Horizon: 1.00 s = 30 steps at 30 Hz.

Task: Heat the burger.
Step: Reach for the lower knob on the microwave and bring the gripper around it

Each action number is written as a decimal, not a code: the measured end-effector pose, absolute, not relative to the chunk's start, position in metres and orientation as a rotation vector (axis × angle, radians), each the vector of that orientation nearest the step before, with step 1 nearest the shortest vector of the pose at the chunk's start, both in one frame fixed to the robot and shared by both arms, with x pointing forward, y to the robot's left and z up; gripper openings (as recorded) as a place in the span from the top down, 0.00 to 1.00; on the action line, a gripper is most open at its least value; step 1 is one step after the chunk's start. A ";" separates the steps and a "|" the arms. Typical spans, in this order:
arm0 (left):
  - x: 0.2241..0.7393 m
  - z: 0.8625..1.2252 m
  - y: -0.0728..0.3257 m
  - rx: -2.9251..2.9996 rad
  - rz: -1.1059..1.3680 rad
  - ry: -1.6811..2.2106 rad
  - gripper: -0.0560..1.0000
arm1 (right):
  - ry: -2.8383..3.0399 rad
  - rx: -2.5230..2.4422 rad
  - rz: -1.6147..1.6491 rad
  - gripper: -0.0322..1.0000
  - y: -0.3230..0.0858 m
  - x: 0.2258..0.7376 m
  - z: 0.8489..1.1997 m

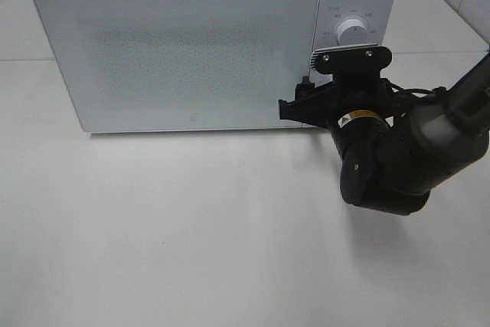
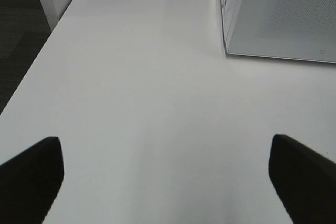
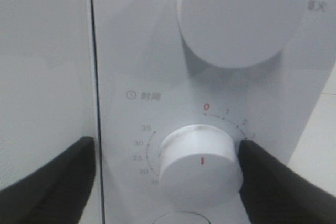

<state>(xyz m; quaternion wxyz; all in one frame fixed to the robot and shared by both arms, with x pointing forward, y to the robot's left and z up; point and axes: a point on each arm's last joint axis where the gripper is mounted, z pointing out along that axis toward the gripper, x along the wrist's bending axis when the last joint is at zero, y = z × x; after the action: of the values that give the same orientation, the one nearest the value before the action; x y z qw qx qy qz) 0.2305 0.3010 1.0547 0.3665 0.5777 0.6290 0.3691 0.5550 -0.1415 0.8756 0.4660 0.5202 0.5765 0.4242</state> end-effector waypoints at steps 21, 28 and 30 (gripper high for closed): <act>0.231 1.055 0.301 1.485 0.949 1.617 0.02 | 1.400 1.276 0.993 0.59 -0.147 0.555 0.875; 0.231 1.055 0.301 1.485 0.949 1.617 0.02 | 1.199 1.579 1.281 0.59 -0.147 0.554 0.874; 0.231 1.055 0.301 1.485 0.949 1.617 0.02 | 1.108 1.690 1.385 0.59 -0.148 0.554 0.874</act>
<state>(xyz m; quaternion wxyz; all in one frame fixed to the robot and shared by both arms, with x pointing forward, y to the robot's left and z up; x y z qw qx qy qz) 0.2305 0.3010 1.0547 0.3665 0.5777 0.6290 0.3691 0.5542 -0.1475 0.8735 0.3390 0.6490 0.4254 0.5319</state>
